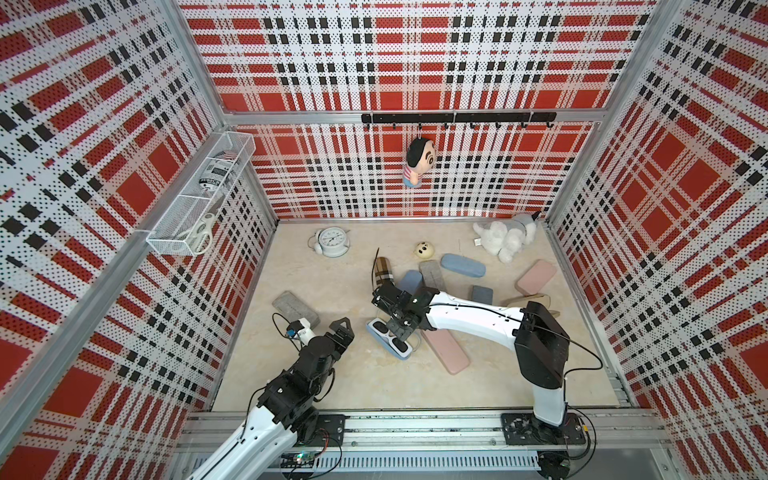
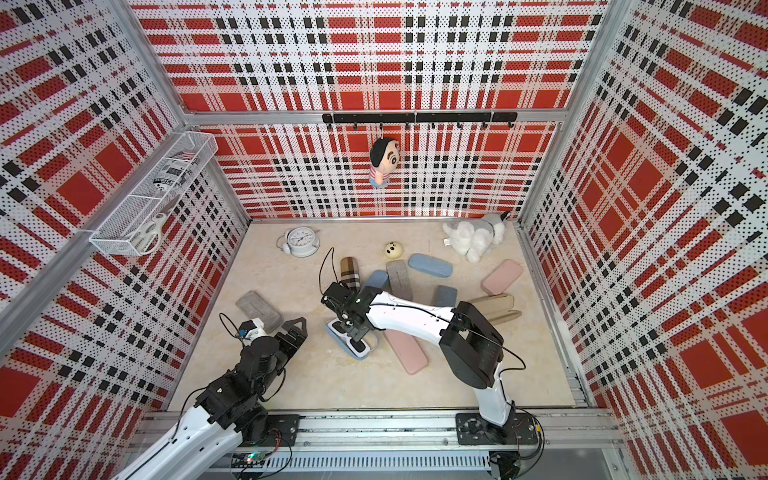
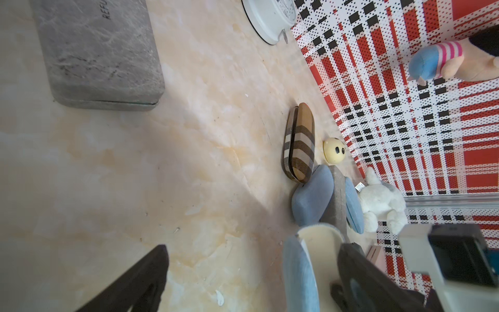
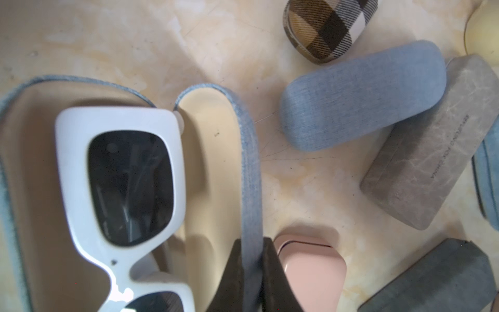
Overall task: Close the glasses case
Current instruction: Place the glasses case at the center of the board.
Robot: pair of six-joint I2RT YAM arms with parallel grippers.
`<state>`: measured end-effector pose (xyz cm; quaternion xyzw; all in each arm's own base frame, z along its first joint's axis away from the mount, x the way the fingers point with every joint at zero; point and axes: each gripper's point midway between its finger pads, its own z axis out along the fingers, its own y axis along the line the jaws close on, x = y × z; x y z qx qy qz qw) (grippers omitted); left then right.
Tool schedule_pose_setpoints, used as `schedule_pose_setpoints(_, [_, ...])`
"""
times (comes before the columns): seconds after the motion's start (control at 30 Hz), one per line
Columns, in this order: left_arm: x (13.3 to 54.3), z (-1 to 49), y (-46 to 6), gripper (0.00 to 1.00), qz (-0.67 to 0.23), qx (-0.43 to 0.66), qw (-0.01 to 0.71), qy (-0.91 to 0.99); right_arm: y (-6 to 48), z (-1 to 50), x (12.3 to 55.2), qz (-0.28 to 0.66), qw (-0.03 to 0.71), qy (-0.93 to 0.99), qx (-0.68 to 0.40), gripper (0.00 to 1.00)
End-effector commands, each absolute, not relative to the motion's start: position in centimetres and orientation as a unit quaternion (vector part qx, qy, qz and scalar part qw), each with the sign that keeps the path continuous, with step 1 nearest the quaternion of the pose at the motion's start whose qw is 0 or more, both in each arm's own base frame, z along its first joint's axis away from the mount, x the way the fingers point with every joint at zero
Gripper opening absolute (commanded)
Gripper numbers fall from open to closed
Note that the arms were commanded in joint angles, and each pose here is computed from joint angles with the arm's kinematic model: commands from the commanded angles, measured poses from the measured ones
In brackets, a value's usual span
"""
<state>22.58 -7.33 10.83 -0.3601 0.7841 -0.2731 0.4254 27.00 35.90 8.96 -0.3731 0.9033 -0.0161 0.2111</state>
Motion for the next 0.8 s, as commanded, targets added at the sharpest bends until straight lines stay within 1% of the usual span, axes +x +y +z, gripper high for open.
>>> schedule_pose_setpoints(0.0, [23.1, 10.9, -8.1, 0.98, -0.287, -0.352, 0.426, 0.782, 35.5, 7.5, 27.8, -0.018, 0.201, 0.932, -0.301, 0.1])
schedule_pose_setpoints(0.23, [23.9, 10.6, -8.9, 0.99, -0.287, -0.341, 0.422, 0.789, 35.2, 5.5, 27.6, -0.021, 0.187, 0.947, -0.259, 0.12])
schedule_pose_setpoints(0.37, [24.2, 10.5, -9.3, 0.98, -0.286, -0.336, 0.42, 0.793, 34.9, 5.6, 27.6, -0.017, 0.192, 0.95, -0.248, 0.2])
schedule_pose_setpoints(0.5, [24.4, 10.0, -9.6, 0.98, -0.289, -0.334, 0.417, 0.795, 34.6, 6.1, 27.4, -0.015, 0.197, 0.95, -0.243, 0.35])
schedule_pose_setpoints(0.63, [24.5, 9.2, -10.0, 0.98, -0.296, -0.333, 0.409, 0.797, 34.1, 7.2, 27.3, -0.008, 0.211, 0.949, -0.235, 0.42])
schedule_pose_setpoints(0.77, [24.5, 8.3, -10.9, 0.99, -0.312, -0.328, 0.396, 0.799, 33.7, 9.7, 27.1, 0.009, 0.237, 0.944, -0.23, 0.45])
